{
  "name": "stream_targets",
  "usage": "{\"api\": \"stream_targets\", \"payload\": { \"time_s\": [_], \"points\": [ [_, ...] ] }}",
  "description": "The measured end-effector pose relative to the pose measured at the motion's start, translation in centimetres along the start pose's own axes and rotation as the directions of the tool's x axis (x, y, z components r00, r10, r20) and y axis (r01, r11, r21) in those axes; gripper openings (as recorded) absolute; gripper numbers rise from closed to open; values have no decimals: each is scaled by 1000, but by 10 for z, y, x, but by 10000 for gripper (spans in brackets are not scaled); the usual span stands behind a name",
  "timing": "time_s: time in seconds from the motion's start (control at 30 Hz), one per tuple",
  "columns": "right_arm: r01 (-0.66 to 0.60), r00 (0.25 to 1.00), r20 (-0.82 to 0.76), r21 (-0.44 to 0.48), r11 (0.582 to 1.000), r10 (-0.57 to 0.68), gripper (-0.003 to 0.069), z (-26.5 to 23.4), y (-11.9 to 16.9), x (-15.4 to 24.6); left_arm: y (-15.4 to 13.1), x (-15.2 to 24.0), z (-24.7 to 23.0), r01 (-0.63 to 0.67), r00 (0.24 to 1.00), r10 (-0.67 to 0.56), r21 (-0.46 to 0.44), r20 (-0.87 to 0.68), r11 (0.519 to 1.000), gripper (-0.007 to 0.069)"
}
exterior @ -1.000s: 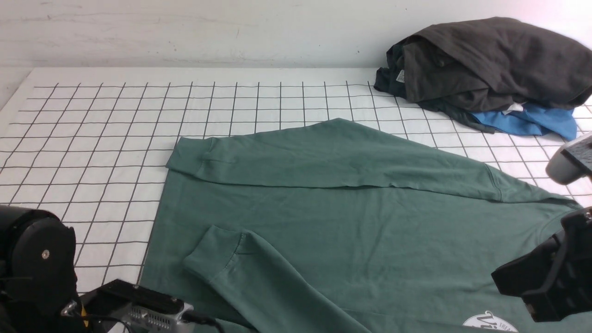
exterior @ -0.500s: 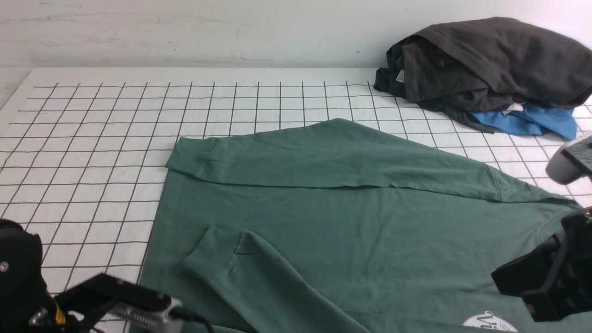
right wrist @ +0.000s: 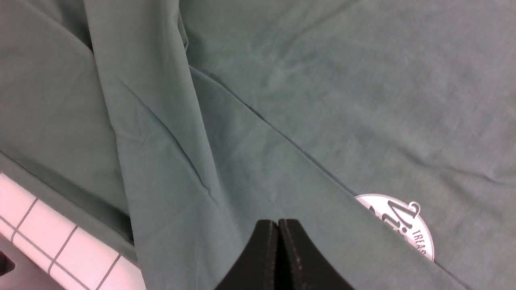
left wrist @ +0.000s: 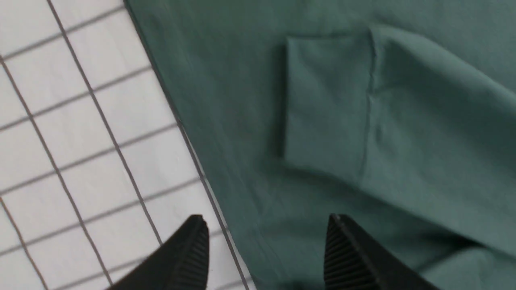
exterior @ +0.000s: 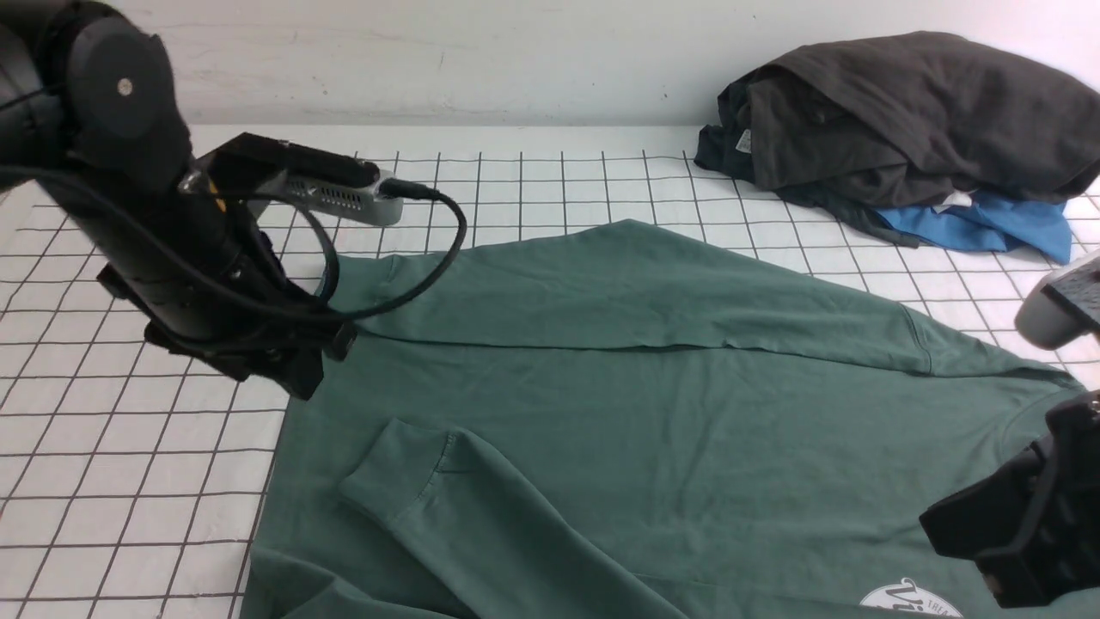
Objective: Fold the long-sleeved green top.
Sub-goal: Use the left arm to clamp the cuff farthest from it
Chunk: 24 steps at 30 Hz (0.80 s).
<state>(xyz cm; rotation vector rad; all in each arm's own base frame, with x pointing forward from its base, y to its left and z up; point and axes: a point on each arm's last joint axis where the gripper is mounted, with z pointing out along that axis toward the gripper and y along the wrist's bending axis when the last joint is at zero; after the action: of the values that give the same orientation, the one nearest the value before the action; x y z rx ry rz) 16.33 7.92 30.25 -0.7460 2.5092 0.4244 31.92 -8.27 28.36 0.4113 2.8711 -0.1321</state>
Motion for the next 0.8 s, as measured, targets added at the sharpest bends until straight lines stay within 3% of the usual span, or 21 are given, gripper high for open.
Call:
{"api": "stream_targets", "payload": {
  "time_s": [0.33, 0.8],
  "points": [
    [20, 1000, -5, 35, 999, -20, -15, 0, -3, 0, 33, -80, 69, 46, 997, -44, -29, 56, 999, 363],
    [-41, 999, -6, 192, 980, 42, -15, 10, -26, -21, 77, -133, 133, 110, 989, -103, -62, 101, 992, 363]
  ]
}}
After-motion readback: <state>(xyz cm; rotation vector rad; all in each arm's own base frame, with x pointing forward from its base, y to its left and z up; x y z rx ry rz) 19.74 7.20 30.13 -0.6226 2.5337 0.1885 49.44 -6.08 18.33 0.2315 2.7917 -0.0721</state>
